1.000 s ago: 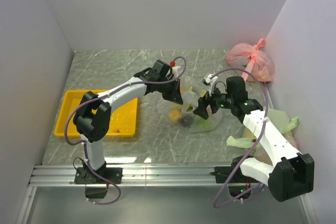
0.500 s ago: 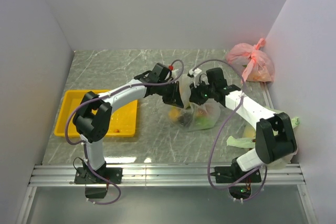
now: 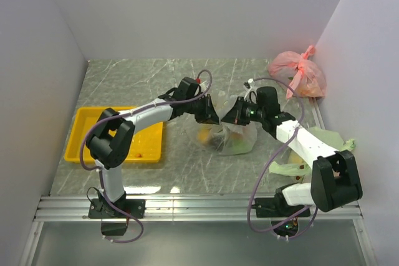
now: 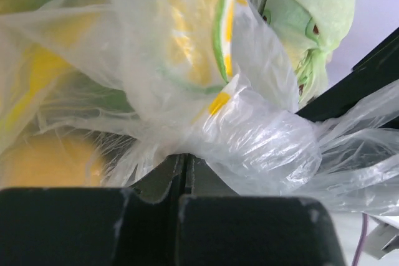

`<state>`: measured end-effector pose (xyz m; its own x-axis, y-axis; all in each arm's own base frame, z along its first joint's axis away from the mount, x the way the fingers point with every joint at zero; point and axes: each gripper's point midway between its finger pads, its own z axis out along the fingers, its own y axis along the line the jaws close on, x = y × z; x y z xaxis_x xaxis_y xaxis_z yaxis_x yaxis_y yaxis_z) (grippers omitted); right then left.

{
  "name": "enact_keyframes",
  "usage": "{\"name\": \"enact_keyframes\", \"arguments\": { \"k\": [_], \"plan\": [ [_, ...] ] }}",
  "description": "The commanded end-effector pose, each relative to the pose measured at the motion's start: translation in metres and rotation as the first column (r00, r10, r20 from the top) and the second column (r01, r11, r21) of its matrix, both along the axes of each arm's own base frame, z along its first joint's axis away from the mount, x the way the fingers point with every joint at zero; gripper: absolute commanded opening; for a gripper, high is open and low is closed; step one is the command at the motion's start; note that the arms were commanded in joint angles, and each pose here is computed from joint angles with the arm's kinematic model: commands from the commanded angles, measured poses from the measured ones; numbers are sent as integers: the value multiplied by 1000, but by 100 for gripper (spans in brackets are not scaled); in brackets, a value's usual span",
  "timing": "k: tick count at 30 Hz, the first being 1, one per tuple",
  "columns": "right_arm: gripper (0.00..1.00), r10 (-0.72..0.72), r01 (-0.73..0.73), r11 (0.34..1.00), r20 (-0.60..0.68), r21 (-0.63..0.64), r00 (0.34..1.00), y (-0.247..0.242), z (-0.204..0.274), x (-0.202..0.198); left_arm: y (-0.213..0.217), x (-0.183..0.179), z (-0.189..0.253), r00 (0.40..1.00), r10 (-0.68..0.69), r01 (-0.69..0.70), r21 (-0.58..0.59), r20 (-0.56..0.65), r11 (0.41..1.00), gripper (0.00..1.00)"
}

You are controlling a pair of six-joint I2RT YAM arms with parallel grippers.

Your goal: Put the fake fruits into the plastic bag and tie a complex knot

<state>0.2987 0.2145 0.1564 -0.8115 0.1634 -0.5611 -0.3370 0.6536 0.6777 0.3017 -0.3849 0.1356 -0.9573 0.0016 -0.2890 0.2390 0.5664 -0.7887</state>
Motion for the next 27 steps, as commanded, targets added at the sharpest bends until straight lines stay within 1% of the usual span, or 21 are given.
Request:
{"name": "enact_keyframes", "arguments": {
  "k": [1,2,3,5,6,8,9,11,12,14,15,16,17,18,19,20,21,23,25,26,27],
  "plan": [
    [0,-50,50,965,-6,259,999,20,55,6,-6,4,-24,995,56,-57,-18,-77,998,0],
    [0,-64,59,957,9,283,998,22,58,11,-11,7,-21,997,51,-54,-44,-63,998,0],
    [0,-82,93,944,-47,316,996,23,54,11,-14,5,-28,994,49,-54,-49,-99,997,0],
    [0,-109,127,925,-71,358,992,25,54,19,-24,6,-18,996,4,-15,-128,-87,992,0],
    [0,-130,171,905,-131,390,983,26,51,19,-28,8,-15,996,2,-16,-153,-91,988,0],
    [0,-139,188,887,-145,421,980,33,54,22,-29,10,-15,993,-8,-15,-192,-120,981,0],
    [2,-131,171,892,-123,419,984,35,60,24,-28,14,-5,992,-19,-13,-246,-126,969,0],
    [14,-97,116,916,-69,385,993,38,68,21,-22,11,-3,990,-41,2,-271,-137,962,0],
    [32,-70,74,949,-25,308,997,36,67,19,-20,7,-1,989,-74,35,-281,-131,959,0],
    [50,-21,12,974,37,225,999,32,70,11,-14,6,-1,987,-87,46,-277,-136,960,0],
    [64,25,-35,992,85,122,996,24,66,5,-12,5,0,986,-102,61,-285,-134,957,0],
    [65,53,-62,995,109,77,993,20,65,1,-11,4,-3,984,-103,60,-274,-145,960,0],
    [66,104,-104,995,140,-8,985,10,61,-12,-10,5,-2,985,-103,62,-273,-138,960,0],
    [71,127,-122,992,165,-40,978,5,66,-16,-10,5,-2,986,-106,67,-272,-129,960,0],
    [78,150,-139,988,179,-72,972,-2,66,-23,-10,7,-3,987,-99,61,-267,-130,962,0],
    [79,188,-168,979,193,-119,963,-11,67,-37,-10,6,-4,986,-99,61,-265,-131,962,0],
    [79,201,-175,975,210,-135,957,-17,72,-42,-11,7,-4,987,-100,63,-266,-127,962,0],
    [79,189,-152,975,252,-159,949,-37,85,-51,-10,7,-6,987,-96,60,-257,-129,965,0],
    [80,129,-97,987,285,-125,950,-58,97,-47,-10,5,-8,986,-98,61,-254,-136,965,0],
    [77,114,-82,990,302,-116,946,-62,103,-47,-9,5,-9,986,-93,56,-247,-139,967,0],
    [71,92,-57,991,304,-121,948,-67,101,-42,-9,4,-10,985,-98,60,-244,-143,968,0]
  ]
}}
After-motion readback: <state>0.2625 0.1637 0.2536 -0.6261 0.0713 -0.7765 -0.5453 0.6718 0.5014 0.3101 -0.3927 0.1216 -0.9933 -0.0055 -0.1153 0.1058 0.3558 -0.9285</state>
